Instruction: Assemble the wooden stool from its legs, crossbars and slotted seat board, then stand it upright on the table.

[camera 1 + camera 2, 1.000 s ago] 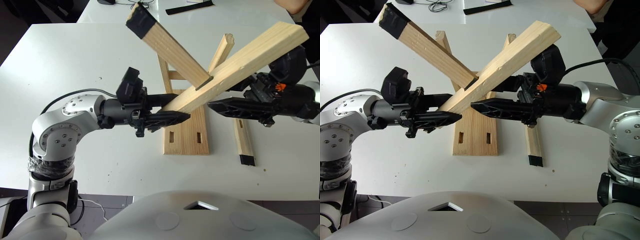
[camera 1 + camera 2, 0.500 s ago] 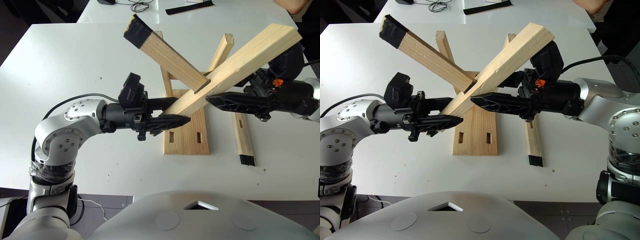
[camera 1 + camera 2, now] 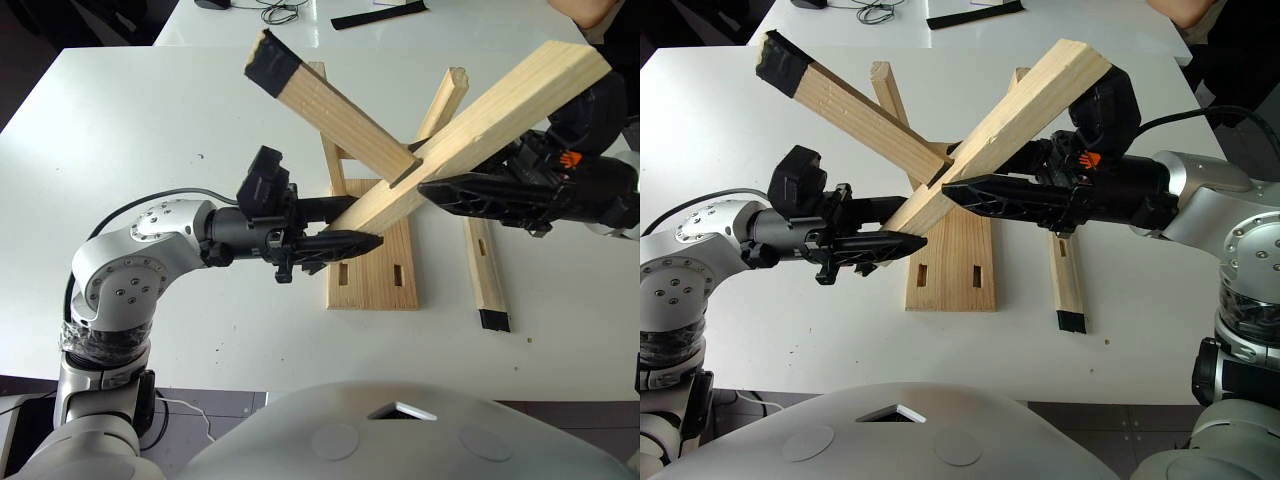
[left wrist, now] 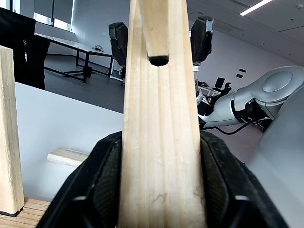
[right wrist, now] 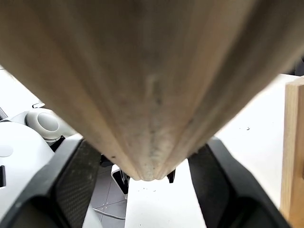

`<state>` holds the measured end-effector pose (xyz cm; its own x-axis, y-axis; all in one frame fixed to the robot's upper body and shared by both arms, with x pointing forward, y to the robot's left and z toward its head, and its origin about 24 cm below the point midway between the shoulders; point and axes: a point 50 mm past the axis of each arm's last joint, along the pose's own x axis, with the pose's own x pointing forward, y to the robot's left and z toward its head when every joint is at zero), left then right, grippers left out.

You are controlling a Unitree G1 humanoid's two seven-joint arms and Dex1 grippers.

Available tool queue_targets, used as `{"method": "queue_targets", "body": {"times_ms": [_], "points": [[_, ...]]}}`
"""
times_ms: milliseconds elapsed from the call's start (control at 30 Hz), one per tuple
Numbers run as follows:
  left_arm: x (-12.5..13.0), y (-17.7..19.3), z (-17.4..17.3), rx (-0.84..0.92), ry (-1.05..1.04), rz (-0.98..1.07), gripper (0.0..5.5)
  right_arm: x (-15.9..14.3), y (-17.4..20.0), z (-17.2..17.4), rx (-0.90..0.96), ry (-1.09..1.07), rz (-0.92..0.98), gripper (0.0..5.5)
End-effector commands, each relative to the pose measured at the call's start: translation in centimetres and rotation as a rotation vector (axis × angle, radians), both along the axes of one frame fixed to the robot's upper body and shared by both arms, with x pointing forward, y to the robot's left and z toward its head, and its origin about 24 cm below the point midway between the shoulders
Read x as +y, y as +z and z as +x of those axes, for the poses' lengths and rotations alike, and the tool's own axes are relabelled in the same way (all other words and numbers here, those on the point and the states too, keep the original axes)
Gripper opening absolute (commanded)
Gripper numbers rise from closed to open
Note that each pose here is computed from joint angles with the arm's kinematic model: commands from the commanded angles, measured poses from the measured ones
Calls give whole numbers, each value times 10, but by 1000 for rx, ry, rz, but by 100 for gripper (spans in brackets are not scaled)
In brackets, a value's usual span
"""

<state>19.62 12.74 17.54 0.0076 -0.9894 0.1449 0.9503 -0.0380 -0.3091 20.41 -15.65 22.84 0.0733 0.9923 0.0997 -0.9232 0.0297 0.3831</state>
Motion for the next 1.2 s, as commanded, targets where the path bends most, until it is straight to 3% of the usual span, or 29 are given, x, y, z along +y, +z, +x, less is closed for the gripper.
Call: {"method": "queue_targets", "body": {"times_ms": [33,100,433,700,967,1200], "points": [[0,-2,0,10,-6,18,204,2,4,-1,-17,8,2,229],[0,-3,0,11,-5,20,204,2,2,-1,-18,2,-2,205],[2,-8,7,78,35,60,204,2,-13,-2,-38,-32,-97,203],[6,-14,13,105,76,111,333,-4,-12,9,-127,-159,-136,203],[25,-32,-1,139,76,189,333,-34,0,12,-277,-266,-298,203],[38,-41,-7,134,117,224,333,-38,-20,-5,-303,-153,-466,203]]}}
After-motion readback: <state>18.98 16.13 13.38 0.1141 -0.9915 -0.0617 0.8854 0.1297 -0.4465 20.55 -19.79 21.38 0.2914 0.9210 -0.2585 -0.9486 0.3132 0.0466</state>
